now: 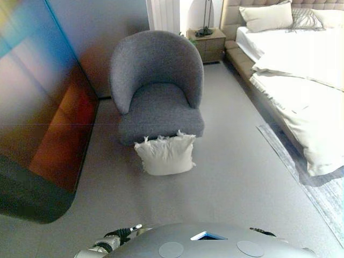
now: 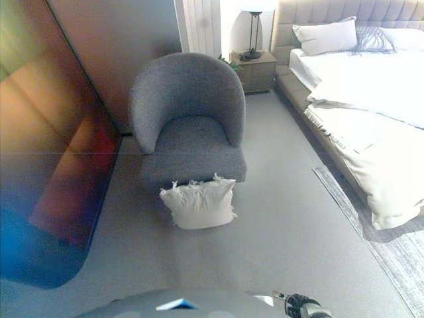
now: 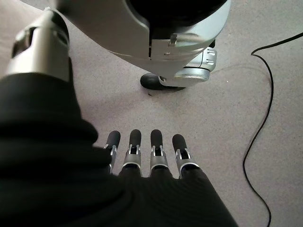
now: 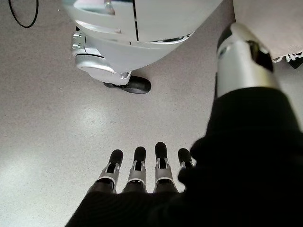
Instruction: Pick up the cushion and take it to the sofa
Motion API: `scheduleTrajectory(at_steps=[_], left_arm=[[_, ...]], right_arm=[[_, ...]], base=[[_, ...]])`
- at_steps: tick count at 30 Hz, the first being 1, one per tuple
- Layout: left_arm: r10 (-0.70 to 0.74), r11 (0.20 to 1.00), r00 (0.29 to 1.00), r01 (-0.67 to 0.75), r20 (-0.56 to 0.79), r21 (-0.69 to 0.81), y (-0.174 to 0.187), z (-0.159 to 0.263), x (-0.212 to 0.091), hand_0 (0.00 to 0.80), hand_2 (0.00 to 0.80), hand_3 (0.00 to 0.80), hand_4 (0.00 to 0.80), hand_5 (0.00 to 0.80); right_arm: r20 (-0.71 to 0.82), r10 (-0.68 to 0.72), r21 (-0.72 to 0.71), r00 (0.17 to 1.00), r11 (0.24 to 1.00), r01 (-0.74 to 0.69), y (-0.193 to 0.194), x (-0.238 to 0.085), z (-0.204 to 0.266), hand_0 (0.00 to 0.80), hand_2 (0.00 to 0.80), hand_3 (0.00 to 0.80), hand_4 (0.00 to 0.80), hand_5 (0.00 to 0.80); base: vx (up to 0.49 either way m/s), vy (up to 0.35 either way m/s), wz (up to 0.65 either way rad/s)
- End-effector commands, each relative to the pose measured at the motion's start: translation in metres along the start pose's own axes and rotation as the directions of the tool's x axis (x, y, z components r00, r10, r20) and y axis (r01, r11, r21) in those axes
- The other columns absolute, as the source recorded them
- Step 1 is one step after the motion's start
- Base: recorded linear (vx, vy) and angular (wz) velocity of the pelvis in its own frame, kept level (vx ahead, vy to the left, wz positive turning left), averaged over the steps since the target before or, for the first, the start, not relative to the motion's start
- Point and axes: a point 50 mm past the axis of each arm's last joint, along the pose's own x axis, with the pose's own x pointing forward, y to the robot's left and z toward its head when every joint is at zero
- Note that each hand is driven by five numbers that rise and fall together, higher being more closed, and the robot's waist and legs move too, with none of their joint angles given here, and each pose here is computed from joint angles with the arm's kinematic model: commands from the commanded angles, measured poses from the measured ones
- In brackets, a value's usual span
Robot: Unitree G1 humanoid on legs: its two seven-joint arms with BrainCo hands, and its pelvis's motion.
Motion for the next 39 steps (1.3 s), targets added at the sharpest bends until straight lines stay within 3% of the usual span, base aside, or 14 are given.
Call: scheduleTrajectory(at_steps=[1,10,15,21,30,39], left_arm=[[0.033,0.999,0.998,-0.034,0.053,0.013,0.011,0.027,-0.002,0.0,0.0,0.0,0.0,0.0],[0.055,0.998,0.996,-0.056,0.068,0.013,0.014,0.03,-0.002,0.0,0.0,0.0,0.0,0.0],[0.084,0.996,0.989,-0.078,0.119,-0.054,0.017,0.041,-0.004,0.0,0.0,0.0,0.0,0.0],[0.063,0.989,0.995,-0.053,0.072,-0.135,0.019,0.023,-0.002,0.0,0.0,0.0,0.0,0.0],[0.043,0.991,0.999,-0.039,0.032,-0.125,0.02,0.0,-0.001,0.0,0.0,0.0,0.0,0.0],[0.047,0.983,0.999,-0.045,0.008,-0.177,0.024,-0.002,-0.001,0.0,0.0,0.0,0.0,0.0]], right_arm=[[0.033,0.029,-0.025,0.999,0.999,-0.028,0.013,0.0,0.025,0.0,0.0,0.0,0.0,0.0],[0.029,0.029,-0.014,0.999,0.999,-0.029,0.012,0.0,0.027,0.0,0.0,0.0,0.0,0.0],[0.052,0.01,-0.029,0.999,1.0,-0.008,0.004,-0.002,0.042,0.0,0.0,0.0,0.0,0.0],[0.065,-0.013,0.0,0.998,1.0,0.013,-0.007,-0.003,0.045,0.0,0.0,0.0,0.0,0.0],[-0.003,-0.017,-0.005,1.0,1.0,0.017,-0.004,-0.001,0.024,0.0,0.0,0.0,0.0,0.0],[-0.05,-0.028,0.008,0.998,1.0,0.028,-0.006,-0.001,0.022,0.0,0.0,0.0,0.0,0.0]], base=[[0.023,-0.06,0.0],[0.028,-0.089,0.0],[-0.059,-0.13,0.03],[0.102,-0.018,-0.07],[0.497,0.04,0.05],[0.608,0.176,-0.36]])
